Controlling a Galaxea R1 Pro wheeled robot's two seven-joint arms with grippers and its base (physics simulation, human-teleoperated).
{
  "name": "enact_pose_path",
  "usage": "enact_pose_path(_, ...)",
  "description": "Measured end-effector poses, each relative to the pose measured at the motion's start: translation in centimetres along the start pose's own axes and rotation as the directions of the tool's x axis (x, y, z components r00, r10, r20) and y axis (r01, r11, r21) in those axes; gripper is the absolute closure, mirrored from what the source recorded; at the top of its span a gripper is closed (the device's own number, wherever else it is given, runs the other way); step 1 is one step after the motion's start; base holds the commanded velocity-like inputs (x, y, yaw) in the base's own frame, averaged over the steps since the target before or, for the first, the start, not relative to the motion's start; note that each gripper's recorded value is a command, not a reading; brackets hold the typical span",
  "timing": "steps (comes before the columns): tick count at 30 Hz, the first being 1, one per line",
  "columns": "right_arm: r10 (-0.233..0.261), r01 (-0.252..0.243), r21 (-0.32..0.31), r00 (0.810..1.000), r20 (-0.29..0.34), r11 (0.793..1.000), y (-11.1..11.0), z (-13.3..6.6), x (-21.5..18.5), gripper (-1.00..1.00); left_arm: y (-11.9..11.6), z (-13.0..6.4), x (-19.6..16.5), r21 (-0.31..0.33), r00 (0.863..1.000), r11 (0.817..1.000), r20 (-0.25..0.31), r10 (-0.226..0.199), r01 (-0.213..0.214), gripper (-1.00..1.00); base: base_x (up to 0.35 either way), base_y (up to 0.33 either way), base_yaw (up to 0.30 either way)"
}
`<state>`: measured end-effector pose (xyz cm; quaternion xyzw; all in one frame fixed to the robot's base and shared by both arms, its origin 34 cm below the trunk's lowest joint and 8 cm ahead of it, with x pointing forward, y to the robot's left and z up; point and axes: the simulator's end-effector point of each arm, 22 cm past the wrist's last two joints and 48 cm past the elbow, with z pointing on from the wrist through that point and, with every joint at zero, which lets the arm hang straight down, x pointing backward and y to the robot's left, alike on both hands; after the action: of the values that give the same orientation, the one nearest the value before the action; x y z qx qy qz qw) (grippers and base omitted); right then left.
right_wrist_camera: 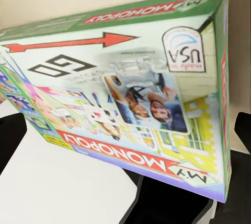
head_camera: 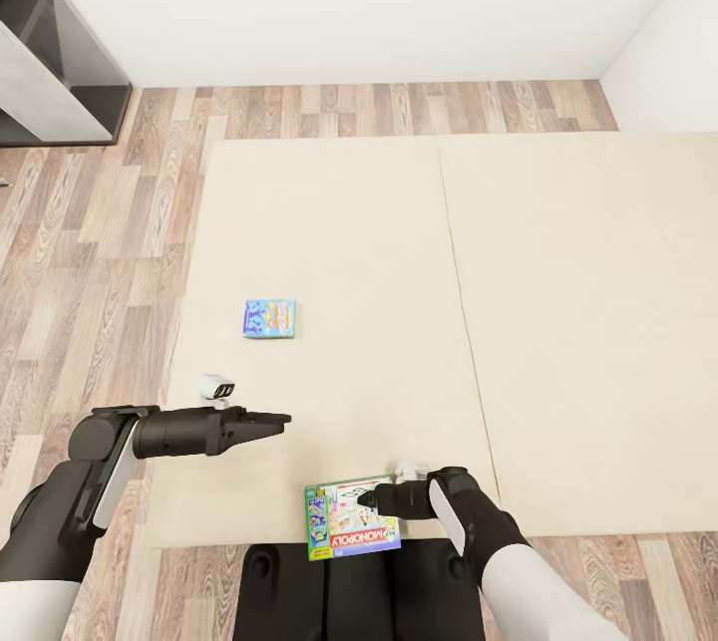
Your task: Put all the toys in the child's room - the three board games (two on the bed and one on the table), the two jigsaw puzzles on the table, and the tennis ball on the table - inside the toy box on the table in the child's room.
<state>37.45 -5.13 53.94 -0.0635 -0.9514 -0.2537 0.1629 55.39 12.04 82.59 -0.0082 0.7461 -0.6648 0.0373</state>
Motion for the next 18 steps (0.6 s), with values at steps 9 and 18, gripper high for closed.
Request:
enact_pose_path(9,0.006,-0.006,0.001,1.000,-0.009,1.000,-0.29,0.36,0.37,-1.00,0.47,0.08,0.24,0.000,1.000,1.000,-0.001,-0.011,0.011,-1.00,0.000,0.000,0.000)
enact_pose_path(18,0.007,-0.007,0.001,1.000,-0.010,1.000,-0.39,0.54,0.47,-1.00,0.68,0.06,0.31,-0.001,1.000,1.000,-0.002,-0.016,0.016,-1.00,0.000,0.000,0.000)
